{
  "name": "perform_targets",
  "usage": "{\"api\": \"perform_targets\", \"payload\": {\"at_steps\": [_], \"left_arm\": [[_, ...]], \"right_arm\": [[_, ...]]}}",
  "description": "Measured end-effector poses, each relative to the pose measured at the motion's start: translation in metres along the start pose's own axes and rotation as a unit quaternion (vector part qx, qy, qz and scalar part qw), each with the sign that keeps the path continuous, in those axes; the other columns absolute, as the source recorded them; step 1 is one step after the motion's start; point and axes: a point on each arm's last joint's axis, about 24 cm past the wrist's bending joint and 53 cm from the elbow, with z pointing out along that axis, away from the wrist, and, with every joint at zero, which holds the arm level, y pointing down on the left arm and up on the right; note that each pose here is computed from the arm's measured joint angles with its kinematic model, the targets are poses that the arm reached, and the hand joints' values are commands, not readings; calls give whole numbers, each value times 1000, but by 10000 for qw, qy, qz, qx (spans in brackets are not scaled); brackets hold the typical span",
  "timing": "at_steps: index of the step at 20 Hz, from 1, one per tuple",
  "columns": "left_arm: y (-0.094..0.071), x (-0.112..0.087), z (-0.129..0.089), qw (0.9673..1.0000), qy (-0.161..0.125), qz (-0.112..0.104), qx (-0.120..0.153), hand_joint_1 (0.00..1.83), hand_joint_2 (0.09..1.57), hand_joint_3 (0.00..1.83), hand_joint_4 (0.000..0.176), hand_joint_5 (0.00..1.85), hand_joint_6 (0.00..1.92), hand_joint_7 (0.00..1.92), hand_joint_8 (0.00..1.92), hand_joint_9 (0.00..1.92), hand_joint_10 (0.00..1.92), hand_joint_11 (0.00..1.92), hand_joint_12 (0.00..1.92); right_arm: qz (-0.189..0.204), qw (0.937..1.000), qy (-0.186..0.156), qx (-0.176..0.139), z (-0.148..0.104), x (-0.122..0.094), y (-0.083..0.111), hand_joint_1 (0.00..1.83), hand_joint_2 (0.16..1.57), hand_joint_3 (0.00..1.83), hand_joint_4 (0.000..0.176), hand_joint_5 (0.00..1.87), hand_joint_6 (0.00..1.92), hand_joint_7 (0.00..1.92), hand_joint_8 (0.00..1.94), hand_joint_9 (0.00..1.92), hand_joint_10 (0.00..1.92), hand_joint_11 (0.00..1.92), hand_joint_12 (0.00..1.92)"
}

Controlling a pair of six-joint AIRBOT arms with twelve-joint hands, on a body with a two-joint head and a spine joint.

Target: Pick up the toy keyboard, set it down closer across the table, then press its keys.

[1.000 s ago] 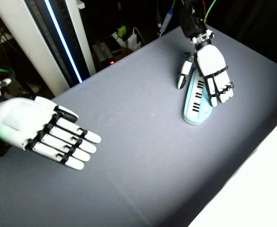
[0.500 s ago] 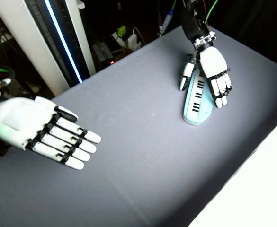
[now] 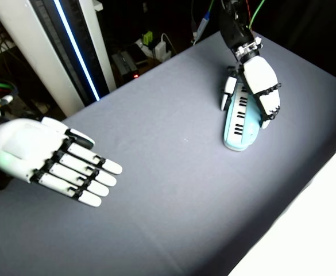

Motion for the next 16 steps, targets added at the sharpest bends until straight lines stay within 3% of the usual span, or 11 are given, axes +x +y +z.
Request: {"api": "perform_targets", "payload": {"at_steps": [1,2,3,4,6,8,9,10,12,15,16], "left_arm": [[0,0,0,10000,-2,1,-1,1609,1195,0,9,16,1291,89,1181,629,1569,490,1761],[0,0,0,10000,1,3,2,1525,1130,0,14,43,1226,115,1103,421,1485,493,1708],[-1,0,0,10000,-1,10,10,1593,1177,0,0,60,1164,139,988,597,1531,479,1671],[-1,0,0,10000,-4,32,27,1530,1129,0,16,60,1133,161,885,407,1354,459,1601],[-10,1,0,9998,-9,115,135,1492,1123,0,21,65,1128,139,943,324,1391,452,1683],[-26,5,-2,9988,36,333,344,1598,1214,1,17,38,1191,102,1061,577,1602,498,1695],[-35,9,-4,9982,96,394,452,1510,1153,0,1,33,1201,81,1173,361,1551,448,1742],[-42,16,-6,9972,176,480,553,1480,1153,0,12,6,1220,24,1227,255,1545,378,1748],[-55,24,-10,9952,298,523,778,1496,1143,0,7,0,1217,0,1331,200,1654,317,1789],[-67,23,-13,9932,343,439,1027,1479,1132,0,42,0,1264,0,1453,237,1855,509,1905],[-73,21,-13,9922,329,472,1109,1581,1204,18,57,0,1281,0,1454,497,1718,565,1901]], "right_arm": [[0,10000,2,1,0,0,0,263,1297,5,1,0,0,0,0,0,0,0,0],[-1,10000,2,-1,0,0,0,258,1295,4,4,0,0,0,0,0,0,0,0],[-1,10000,1,-2,0,0,0,251,1296,3,7,0,0,0,0,0,0,0,0],[0,10000,0,0,0,0,0,254,1303,6,4,0,0,0,0,0,0,0,0],[0,10000,0,0,0,0,0,256,1303,5,7,0,0,0,0,0,0,0,0],[-2,10000,6,4,0,0,0,269,1303,4,12,0,0,0,0,0,0,0,0],[-4,10000,6,3,0,0,0,270,1303,3,0,0,0,0,0,0,0,0,0],[-2,10000,14,9,0,1,-1,286,1302,2,0,0,0,0,0,0,0,0,0],[1,10000,9,6,0,1,-1,268,1297,0,2,0,0,0,0,0,0,0,0],[33,10000,0,13,0,0,-1,268,1295,0,5,0,0,0,0,0,0,0,0],[38,10000,-5,11,0,0,-1,257,1296,0,5,0,0,0,0,0,0,0,0]]}}
